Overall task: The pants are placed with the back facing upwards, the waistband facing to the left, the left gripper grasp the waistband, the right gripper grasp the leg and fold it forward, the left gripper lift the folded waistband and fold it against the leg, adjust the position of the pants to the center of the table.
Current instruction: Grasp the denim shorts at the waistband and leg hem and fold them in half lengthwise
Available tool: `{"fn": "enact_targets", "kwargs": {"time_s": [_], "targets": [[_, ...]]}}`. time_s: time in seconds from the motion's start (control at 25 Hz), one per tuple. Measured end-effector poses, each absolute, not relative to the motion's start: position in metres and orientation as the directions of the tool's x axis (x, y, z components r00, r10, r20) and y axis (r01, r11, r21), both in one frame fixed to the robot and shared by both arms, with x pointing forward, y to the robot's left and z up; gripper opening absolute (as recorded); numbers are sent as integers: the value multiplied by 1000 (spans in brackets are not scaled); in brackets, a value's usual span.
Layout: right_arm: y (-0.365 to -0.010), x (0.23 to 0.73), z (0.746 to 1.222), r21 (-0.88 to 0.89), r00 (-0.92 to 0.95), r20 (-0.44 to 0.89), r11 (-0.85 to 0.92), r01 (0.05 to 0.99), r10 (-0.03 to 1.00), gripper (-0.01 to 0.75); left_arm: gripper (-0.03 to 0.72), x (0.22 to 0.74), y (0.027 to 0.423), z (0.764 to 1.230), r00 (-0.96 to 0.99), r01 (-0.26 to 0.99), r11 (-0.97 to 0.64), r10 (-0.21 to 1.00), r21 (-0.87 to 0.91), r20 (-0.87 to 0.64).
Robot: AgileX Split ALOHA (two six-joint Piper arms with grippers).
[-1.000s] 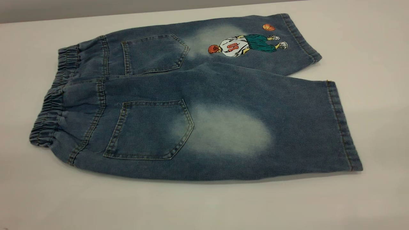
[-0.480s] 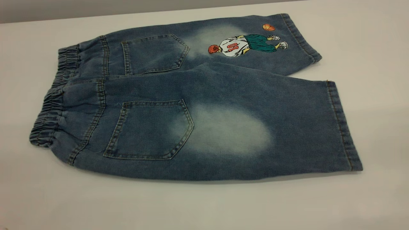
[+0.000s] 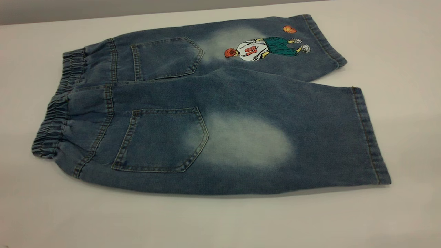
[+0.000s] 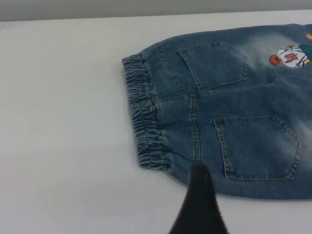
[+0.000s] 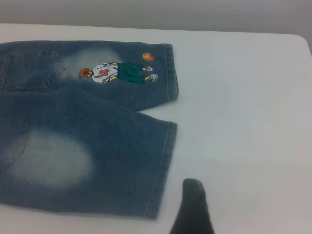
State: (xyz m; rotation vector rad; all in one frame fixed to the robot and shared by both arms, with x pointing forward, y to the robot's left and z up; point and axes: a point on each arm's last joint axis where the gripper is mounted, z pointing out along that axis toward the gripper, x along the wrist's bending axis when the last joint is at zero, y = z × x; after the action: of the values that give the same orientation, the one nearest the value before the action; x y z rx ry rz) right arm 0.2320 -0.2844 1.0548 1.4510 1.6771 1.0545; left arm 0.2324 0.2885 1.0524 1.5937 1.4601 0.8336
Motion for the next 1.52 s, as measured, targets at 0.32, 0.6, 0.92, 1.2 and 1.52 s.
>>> {"fn": "enact_targets", "kwargs": {"time_s": [0.32, 0.6, 0.92, 1.2, 1.52], "targets": [[-284, 232, 1055, 895, -149, 32, 38, 444, 988, 479, 496, 232, 289, 1054, 111, 458, -10, 993, 889, -47], [-285, 234, 1080, 949, -134, 40, 5, 314, 990, 479, 496, 246, 292, 1090, 41, 370, 114, 989, 922, -139], [-279, 298, 1096, 920, -170, 133, -58, 387, 976, 479, 495, 328, 296, 1105, -78, 460, 287, 956, 840, -284], [-272, 360, 1071, 768, -172, 258, -94, 633, 951, 479, 495, 407, 298, 1063, -165, 664, 296, 954, 687, -252], [-267, 411, 1034, 598, -109, 370, -147, 788, 922, 479, 495, 466, 300, 992, -245, 818, 317, 947, 480, -208]]}}
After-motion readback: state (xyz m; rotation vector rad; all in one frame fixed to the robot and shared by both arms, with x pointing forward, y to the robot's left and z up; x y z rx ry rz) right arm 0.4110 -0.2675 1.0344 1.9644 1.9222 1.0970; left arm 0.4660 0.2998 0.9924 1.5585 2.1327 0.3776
